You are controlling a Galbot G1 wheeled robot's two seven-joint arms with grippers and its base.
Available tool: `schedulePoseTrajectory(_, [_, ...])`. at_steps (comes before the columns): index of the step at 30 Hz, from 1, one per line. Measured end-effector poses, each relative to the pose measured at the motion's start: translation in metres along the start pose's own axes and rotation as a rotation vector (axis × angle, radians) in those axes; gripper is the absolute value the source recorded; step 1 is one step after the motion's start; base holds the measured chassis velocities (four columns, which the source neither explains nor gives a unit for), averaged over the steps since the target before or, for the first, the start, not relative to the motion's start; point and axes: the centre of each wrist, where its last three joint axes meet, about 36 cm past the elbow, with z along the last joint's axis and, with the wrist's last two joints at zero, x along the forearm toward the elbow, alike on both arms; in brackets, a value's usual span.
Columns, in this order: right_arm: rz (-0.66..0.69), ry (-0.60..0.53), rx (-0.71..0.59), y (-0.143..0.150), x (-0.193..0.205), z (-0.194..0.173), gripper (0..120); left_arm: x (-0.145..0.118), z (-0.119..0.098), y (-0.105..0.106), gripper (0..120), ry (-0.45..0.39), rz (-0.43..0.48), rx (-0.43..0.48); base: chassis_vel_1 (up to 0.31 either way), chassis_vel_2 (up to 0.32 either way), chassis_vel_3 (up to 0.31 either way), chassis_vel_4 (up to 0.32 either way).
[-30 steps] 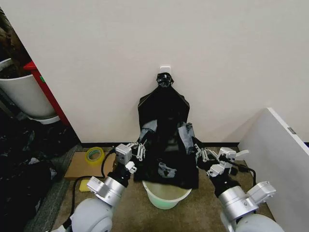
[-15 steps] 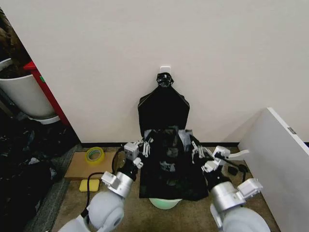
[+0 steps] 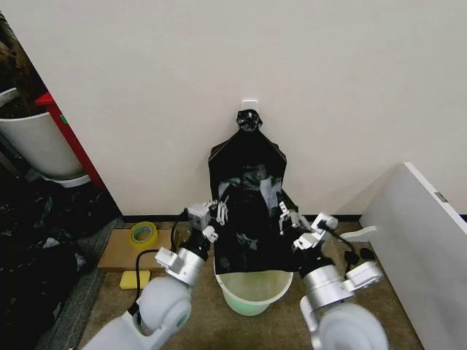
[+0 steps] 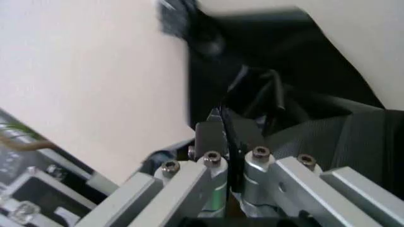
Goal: Place the garbage bag over the trash bin.
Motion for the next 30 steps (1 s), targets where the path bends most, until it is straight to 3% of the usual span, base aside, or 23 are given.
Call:
schedulePoseTrajectory(4, [0.081, 0.032, -0.013, -0.021, 0.006, 0.029, 0, 0.010, 0.024, -0.010, 0, 0.012, -0.041, 0.014, 0.000, 0.000, 0.000, 0.000])
schedulePoseTrajectory(9, [0.140, 0.041, 0.011, -0.034, 0.017, 0.049, 0, 0.017, 0.033, -0.008, 0, 0.022, -0.056, 0.003, 0.000, 0.000, 0.000, 0.000])
schedulePoseTrajectory(18, [0.259, 0.068, 0.192, -0.054, 0.064, 0.047, 0, 0.048, 0.051, -0.020, 0, 0.090, -0.102, -0.008, 0.000, 0.000, 0.000, 0.000])
schedulePoseTrajectory(25, [0.359, 0.113, 0.260, -0.061, 0.075, 0.047, 0, 0.054, 0.067, -0.039, 0, 0.156, -0.135, 0.007, 0.000, 0.000, 0.000, 0.000])
schedulePoseTrajectory(30, [0.426, 0.154, 0.287, -0.062, 0.076, 0.052, 0, 0.061, 0.063, -0.039, 0, 0.188, -0.166, 0.000, 0.000, 0.000, 0.000, 0.000])
